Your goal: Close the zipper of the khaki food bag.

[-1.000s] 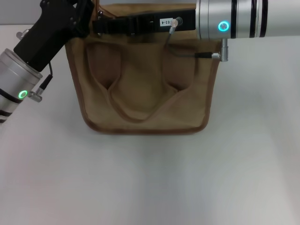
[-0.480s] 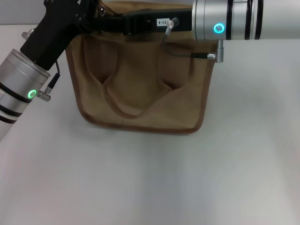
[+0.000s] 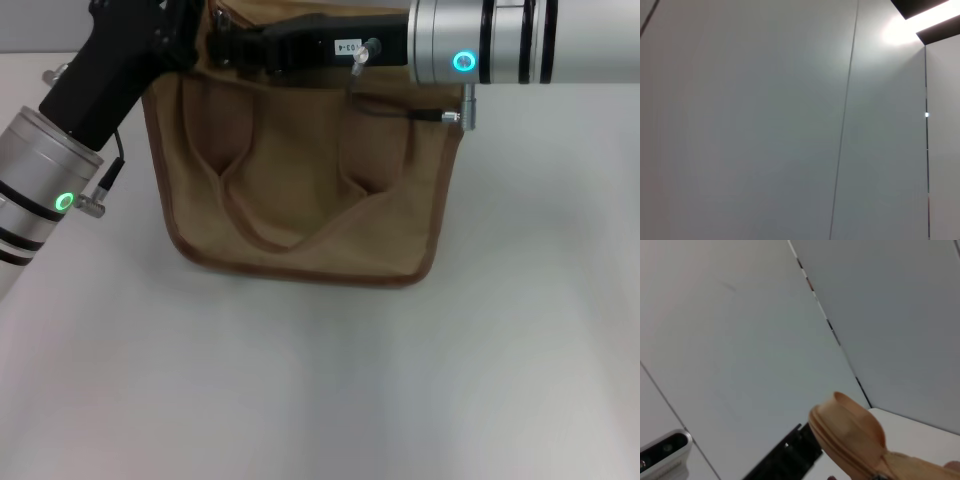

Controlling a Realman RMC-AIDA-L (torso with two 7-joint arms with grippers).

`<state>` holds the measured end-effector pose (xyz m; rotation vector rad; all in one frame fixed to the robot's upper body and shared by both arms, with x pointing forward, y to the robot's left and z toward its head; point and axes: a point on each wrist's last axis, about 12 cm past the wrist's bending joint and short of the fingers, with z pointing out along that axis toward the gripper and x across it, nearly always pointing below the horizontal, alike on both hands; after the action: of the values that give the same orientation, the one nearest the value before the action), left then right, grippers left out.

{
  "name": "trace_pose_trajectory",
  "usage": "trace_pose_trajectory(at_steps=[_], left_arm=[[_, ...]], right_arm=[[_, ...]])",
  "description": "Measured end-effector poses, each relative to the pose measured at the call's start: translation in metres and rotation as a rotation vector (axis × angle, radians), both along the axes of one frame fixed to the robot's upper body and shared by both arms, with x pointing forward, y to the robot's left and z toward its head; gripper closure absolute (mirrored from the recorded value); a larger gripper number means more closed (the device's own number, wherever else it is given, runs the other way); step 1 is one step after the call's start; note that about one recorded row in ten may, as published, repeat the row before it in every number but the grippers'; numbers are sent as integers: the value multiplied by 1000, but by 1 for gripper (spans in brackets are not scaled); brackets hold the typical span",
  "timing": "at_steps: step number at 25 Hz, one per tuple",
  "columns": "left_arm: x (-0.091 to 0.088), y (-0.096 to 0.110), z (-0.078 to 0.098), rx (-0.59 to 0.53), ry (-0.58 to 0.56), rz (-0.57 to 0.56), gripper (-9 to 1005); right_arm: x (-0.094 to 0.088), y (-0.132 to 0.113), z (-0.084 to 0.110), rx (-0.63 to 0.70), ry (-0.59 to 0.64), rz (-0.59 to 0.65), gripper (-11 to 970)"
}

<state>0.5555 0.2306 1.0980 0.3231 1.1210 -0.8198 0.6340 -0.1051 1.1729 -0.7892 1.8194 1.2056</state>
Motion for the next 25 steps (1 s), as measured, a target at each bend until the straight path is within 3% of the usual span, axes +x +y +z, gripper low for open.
trace_pose_trajectory(at_steps=[3,7,12,13,14,17,18,22,25], left_arm=[[-2,8,-1,-28,8,36,967],[-7,21,-5,-68,25,96,967],[-10,31,-7,-89,29,151,966],[-11,35,-8,-92,29,166,966],[-11,35,-8,-92,29,166,966],[-11,37,-8,-92,28,173,967],[-11,38,-7,-92,27,177,967],[-11,38,-7,-96,32,174,966],[-10,37,-7,-96,38,166,966]], right_arm=[[0,-5,-2,2,1,-12,880],[-11,-40,-11,8,13,-57,943],[-20,-69,-14,20,33,-95,951],[-26,-94,-17,20,49,-146,951],[-26,-94,-17,20,49,-146,952],[-36,-128,-23,30,73,-222,954],[-42,-151,-25,68,85,-278,954],[-58,-176,-27,162,45,-296,956],[-82,-196,-35,262,-81,-262,822]])
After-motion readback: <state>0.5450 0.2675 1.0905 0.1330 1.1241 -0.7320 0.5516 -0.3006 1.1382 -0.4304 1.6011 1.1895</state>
